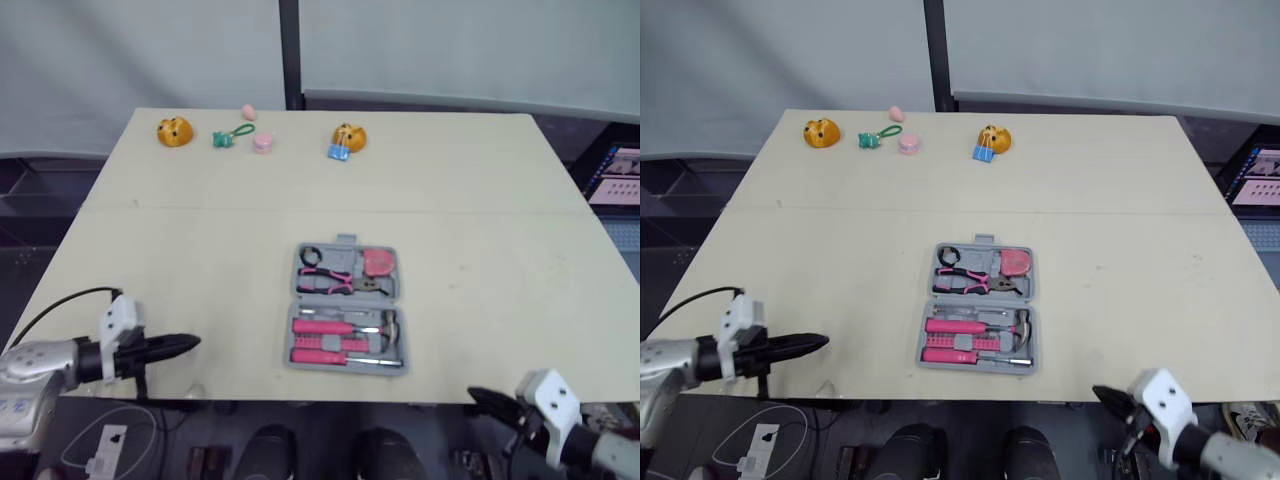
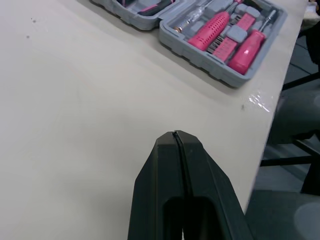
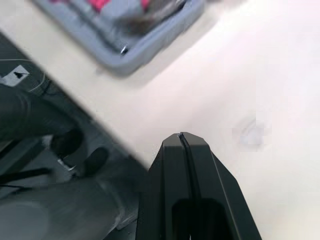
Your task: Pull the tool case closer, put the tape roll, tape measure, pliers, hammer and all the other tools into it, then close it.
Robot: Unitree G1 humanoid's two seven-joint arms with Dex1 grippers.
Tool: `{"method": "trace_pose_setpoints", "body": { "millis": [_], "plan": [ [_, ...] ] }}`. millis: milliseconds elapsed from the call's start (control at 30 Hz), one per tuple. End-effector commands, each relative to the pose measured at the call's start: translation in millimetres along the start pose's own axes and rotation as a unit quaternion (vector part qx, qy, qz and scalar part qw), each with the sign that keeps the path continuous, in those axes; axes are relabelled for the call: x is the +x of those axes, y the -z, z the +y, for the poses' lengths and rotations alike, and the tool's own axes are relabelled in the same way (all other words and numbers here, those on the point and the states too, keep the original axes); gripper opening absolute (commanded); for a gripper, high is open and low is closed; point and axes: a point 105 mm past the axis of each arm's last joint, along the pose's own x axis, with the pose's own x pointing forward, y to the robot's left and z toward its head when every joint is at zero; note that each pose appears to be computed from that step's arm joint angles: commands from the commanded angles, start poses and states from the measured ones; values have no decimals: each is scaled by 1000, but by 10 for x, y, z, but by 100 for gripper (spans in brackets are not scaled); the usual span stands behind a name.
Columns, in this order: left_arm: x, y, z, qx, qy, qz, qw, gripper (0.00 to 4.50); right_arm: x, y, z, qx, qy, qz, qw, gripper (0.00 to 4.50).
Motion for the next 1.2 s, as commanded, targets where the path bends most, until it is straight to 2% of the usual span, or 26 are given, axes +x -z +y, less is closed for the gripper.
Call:
{"method": "trace_pose_setpoints", "body": {
  "millis": [33, 200, 333, 500, 767, 1200],
  "plan": [
    [209, 17, 150, 12, 13, 55, 998, 3, 133, -145, -229, 6, 7, 8, 1000, 0],
    [540, -159, 315, 34, 44, 53, 997, 3, 386, -288, -521, 22, 14, 48, 999, 0],
    [771, -214, 364, 42, 64, 64, 995, 3, 577, -407, -616, 24, 5, 56, 998, 0],
    [1013, -227, 359, 51, 83, 74, 993, 3, 789, -457, -612, 10, -18, 65, 998, 0],
    [1291, -382, 367, 72, 76, 43, 994, 3, 982, -528, -511, -1, -51, 68, 996, 0],
    [1537, -502, 278, 76, 93, 24, 992, 3, 1293, -600, -434, -17, -68, 57, 996, 0]
  ]
}}
